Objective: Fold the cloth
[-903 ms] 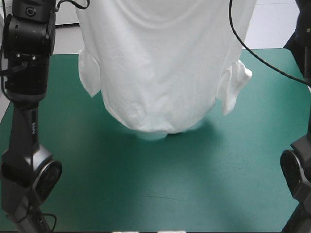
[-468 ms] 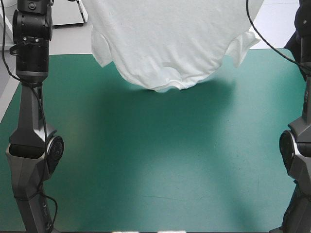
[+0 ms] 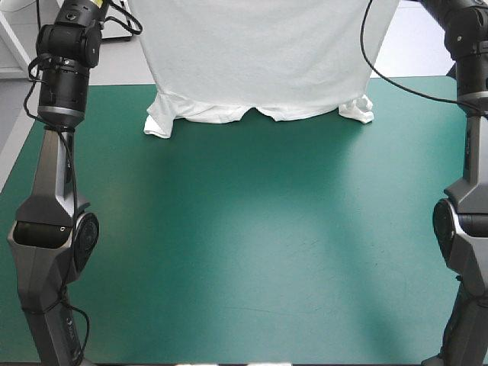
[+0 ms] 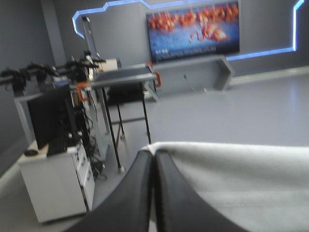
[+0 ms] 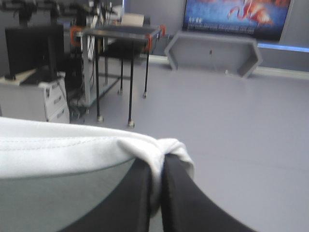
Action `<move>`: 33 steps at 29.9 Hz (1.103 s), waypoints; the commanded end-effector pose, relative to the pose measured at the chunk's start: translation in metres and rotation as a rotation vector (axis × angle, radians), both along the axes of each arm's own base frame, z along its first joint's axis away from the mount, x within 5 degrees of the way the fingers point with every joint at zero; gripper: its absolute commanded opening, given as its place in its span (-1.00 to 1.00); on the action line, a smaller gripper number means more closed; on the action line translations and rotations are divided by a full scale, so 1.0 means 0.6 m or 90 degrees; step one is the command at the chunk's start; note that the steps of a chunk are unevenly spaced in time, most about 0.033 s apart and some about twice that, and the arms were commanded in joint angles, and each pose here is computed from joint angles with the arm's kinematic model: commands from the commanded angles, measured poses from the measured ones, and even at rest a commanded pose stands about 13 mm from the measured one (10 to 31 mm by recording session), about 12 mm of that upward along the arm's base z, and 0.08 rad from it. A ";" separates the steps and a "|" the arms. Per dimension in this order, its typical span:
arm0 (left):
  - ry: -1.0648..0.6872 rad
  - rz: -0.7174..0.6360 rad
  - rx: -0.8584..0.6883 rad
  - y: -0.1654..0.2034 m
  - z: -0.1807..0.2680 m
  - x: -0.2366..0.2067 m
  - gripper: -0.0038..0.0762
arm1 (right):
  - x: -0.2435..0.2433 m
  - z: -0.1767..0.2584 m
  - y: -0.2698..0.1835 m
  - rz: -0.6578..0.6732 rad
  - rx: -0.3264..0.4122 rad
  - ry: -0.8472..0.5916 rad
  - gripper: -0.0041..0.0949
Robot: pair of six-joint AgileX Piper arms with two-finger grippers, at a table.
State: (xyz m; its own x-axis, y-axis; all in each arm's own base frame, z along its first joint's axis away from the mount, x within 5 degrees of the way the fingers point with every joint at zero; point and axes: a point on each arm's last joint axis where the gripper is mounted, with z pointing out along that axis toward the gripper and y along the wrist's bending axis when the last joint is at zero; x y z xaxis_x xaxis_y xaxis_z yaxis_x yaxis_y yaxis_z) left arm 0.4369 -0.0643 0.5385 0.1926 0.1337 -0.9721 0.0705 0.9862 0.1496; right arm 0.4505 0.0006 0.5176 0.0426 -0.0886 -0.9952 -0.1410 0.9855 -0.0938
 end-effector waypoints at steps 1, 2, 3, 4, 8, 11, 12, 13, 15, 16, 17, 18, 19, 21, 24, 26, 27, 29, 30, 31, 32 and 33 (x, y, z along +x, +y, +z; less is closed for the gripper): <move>-0.007 -0.031 0.027 0.000 0.045 -0.052 -0.96 | -0.034 0.020 -0.004 0.001 -0.027 0.010 -0.95; 0.033 -0.044 0.028 -0.002 0.037 -0.053 -0.96 | -0.031 0.006 -0.004 0.006 -0.033 0.041 -0.95; 0.071 -0.055 0.025 -0.004 0.028 -0.052 -0.96 | -0.029 -0.007 -0.003 0.010 -0.033 0.069 -0.95; 0.120 -0.067 0.024 -0.007 0.016 -0.053 -0.96 | -0.030 -0.016 -0.002 0.014 -0.033 0.092 -0.95; 0.280 -0.104 0.028 -0.015 -0.023 -0.057 -0.96 | -0.045 -0.044 0.006 0.051 -0.064 0.166 -0.95; 0.350 -0.127 0.032 -0.018 -0.030 -0.074 -0.96 | -0.070 -0.048 0.007 0.058 -0.081 0.198 -0.95; 0.372 -0.134 0.035 -0.018 -0.032 -0.082 -0.96 | -0.081 -0.046 0.006 0.057 -0.082 0.201 -0.95; 0.408 -0.138 0.043 -0.017 -0.034 -0.094 -0.96 | -0.092 -0.044 0.007 0.057 -0.082 0.204 -0.95; 0.445 -0.145 0.049 -0.016 -0.033 -0.111 -0.96 | -0.112 -0.042 0.008 0.059 -0.082 0.214 -0.95; 0.442 -0.159 0.032 -0.018 -0.024 -0.123 -0.96 | -0.122 -0.045 0.008 0.059 -0.083 0.221 -0.95; 0.439 -0.170 0.033 -0.019 -0.019 -0.132 -0.96 | -0.134 -0.044 0.009 0.060 -0.081 0.225 -0.95; 0.434 -0.181 0.029 -0.019 -0.010 -0.147 -0.96 | -0.147 -0.050 0.010 0.062 -0.081 0.239 -0.95; 0.441 -0.196 0.022 -0.021 -0.008 -0.158 -0.96 | -0.159 -0.058 0.012 0.066 -0.080 0.254 -0.95; 0.454 -0.205 0.013 -0.021 -0.006 -0.178 -0.96 | -0.177 -0.082 0.012 0.068 -0.082 0.293 -0.95; 0.512 -0.210 0.007 -0.018 -0.030 -0.207 -0.96 | -0.218 -0.117 0.014 0.073 -0.086 0.345 -0.95; 0.554 -0.211 0.006 -0.015 -0.051 -0.231 -0.96 | -0.249 -0.131 0.016 0.075 -0.087 0.363 -0.95; 0.576 -0.210 0.006 -0.013 -0.063 -0.246 -0.96 | -0.264 -0.141 0.016 0.075 -0.087 0.373 -0.95; 0.619 -0.218 0.002 -0.011 -0.090 -0.281 -0.96 | -0.291 -0.158 0.017 0.076 -0.087 0.390 -0.95; 0.638 -0.220 0.006 -0.011 -0.104 -0.301 -0.96 | -0.308 -0.167 0.018 0.076 -0.087 0.398 -0.95; 0.657 -0.223 0.009 -0.012 -0.119 -0.321 -0.96 | -0.324 -0.177 0.018 0.076 -0.088 0.406 -0.95; 0.670 -0.228 0.014 -0.013 -0.131 -0.339 -0.96 | -0.339 -0.189 0.018 0.076 -0.088 0.416 -0.95; 0.687 -0.232 0.021 -0.013 -0.146 -0.362 -0.96 | -0.356 -0.198 0.020 0.076 -0.087 0.422 -0.95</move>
